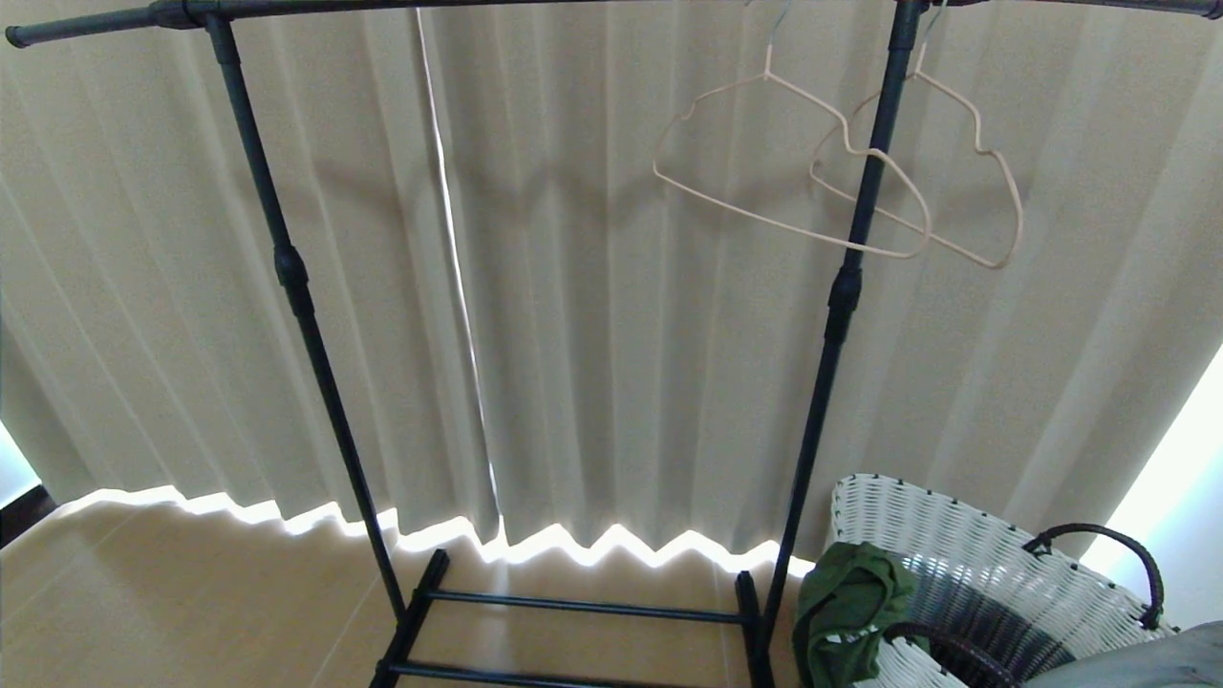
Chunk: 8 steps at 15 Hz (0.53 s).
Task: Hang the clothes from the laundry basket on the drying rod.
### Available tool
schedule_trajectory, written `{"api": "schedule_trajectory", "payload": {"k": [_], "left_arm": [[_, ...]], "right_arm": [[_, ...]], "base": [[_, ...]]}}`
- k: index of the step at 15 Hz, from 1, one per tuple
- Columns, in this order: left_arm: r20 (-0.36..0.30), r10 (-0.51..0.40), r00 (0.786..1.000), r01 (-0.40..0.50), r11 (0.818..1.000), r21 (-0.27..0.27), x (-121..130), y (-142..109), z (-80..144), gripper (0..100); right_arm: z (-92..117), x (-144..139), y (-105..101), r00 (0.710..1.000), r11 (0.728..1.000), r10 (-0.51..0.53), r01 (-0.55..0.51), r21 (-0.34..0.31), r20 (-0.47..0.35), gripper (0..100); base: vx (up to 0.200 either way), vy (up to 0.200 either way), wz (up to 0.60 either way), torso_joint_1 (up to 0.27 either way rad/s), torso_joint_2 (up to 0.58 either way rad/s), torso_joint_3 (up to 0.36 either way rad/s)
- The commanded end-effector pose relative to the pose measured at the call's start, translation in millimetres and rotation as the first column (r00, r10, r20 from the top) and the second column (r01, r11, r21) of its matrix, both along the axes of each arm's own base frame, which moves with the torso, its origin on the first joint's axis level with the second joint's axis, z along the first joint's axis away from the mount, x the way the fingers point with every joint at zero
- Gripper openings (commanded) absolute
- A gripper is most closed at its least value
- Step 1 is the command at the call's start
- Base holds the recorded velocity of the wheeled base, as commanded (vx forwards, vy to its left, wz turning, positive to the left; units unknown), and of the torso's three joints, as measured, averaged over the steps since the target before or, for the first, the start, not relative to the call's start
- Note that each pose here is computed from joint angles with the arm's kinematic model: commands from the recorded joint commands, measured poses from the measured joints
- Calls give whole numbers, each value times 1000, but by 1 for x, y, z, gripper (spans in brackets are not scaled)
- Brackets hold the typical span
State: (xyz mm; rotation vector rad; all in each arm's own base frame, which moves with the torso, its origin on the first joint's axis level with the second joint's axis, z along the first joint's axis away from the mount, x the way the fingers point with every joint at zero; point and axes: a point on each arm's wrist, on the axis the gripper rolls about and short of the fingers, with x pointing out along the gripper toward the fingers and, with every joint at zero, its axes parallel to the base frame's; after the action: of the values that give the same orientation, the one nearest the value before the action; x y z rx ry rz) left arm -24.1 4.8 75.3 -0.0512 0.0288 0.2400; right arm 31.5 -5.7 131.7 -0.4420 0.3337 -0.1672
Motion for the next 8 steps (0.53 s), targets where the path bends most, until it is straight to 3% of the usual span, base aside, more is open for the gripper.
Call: {"api": "schedule_trajectory", "payload": {"k": [1,8], "left_arm": [[1,0,1000,0,1000,-1,0,0,0,100],[-2,0,1000,0,1000,2,0,0,0,100]], "right_arm": [[0,0,0,1000,1000,1,-1,-1,3,0],[-2,-1,0,1000,1000,2,-2,-1,-3,0]], "base": [[-200,0,0,-2,7,7],[-200,0,0,2,3,4]]}}
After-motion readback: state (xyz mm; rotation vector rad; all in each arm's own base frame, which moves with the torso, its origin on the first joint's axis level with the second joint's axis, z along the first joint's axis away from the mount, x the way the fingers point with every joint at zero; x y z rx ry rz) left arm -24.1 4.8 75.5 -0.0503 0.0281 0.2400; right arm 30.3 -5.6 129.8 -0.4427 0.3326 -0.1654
